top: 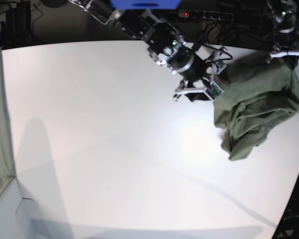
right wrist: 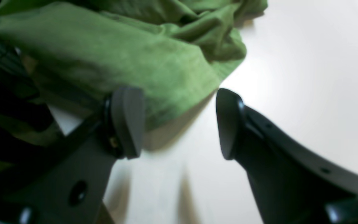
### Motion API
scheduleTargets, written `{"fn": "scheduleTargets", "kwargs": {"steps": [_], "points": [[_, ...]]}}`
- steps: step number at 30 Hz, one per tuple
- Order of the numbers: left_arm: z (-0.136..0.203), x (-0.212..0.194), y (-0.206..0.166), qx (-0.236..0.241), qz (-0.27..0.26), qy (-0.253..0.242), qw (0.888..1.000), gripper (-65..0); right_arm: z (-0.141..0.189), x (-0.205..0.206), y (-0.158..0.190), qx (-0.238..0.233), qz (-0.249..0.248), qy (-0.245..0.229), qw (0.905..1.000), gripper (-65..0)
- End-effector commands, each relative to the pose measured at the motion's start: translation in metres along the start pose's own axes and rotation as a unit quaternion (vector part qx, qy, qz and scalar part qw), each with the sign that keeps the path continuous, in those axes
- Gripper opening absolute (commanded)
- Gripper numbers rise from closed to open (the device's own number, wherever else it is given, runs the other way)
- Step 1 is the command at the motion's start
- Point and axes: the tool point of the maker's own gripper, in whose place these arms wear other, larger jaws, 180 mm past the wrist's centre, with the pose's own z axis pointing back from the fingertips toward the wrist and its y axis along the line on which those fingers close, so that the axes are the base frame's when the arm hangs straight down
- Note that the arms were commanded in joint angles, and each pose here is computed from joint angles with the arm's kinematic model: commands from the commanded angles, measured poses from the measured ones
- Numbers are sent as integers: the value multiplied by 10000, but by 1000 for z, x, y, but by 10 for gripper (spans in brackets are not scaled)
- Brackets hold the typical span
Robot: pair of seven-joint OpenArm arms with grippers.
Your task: Layout the t-shirt on the table in an organized manner, then fold the t-shirt properly
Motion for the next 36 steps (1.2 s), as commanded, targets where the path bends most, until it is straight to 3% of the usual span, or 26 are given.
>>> {"fn": "scheduleTargets", "kwargs": {"steps": [1,16,27,36], "points": [[0,12,-1,-27,-37,-203,9998,-647,-5,19,5,45,-46,-241,9997,-281],[0,11,-1,-26,-20,-201,9998,-647,-24,-34,17,177,42,76,9998,-280],[2,4,-8,-50,107,-144,9998,-647,-24,-38,22,236,77,103,9996,-280],[0,-5,-31,-330,123,-34,9994,-647,-20,-37,63,721,427,65,9965,-280]]}}
